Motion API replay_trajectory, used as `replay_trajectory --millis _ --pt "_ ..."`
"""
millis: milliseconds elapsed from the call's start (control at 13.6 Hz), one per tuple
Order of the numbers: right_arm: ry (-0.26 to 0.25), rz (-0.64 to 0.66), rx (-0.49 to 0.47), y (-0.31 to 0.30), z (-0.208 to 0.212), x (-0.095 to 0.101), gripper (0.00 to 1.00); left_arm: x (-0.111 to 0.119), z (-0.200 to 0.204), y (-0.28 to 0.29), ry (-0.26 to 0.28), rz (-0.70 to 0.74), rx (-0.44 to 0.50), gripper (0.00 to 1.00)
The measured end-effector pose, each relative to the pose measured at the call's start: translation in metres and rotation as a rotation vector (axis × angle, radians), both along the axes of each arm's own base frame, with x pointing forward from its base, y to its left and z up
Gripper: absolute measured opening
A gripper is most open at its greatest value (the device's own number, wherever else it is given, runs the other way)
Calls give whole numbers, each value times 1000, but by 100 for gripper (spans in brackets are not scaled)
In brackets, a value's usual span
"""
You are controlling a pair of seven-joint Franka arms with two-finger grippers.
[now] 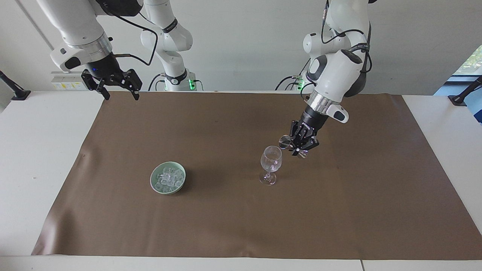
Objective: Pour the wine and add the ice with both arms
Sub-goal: 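Tilt the silver cup with the left gripper to pour into the glass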
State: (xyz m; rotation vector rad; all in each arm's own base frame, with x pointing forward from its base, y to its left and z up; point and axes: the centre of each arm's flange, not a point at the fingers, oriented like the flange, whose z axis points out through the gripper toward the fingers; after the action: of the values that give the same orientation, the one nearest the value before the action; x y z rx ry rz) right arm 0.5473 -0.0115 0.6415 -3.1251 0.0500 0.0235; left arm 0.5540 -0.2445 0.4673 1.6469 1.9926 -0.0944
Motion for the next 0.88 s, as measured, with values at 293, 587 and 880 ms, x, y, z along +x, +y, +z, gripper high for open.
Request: replay_trajectory --millis 293,587,880 --pt "0 0 0 0 0 0 100 1 1 -5 -22 -31 40 22" --pt "0 0 0 0 0 0 100 0 1 -14 -49 -73 94 22" --pt "0 0 0 0 0 0 100 -3 -4 -24 -61 -112 135 22"
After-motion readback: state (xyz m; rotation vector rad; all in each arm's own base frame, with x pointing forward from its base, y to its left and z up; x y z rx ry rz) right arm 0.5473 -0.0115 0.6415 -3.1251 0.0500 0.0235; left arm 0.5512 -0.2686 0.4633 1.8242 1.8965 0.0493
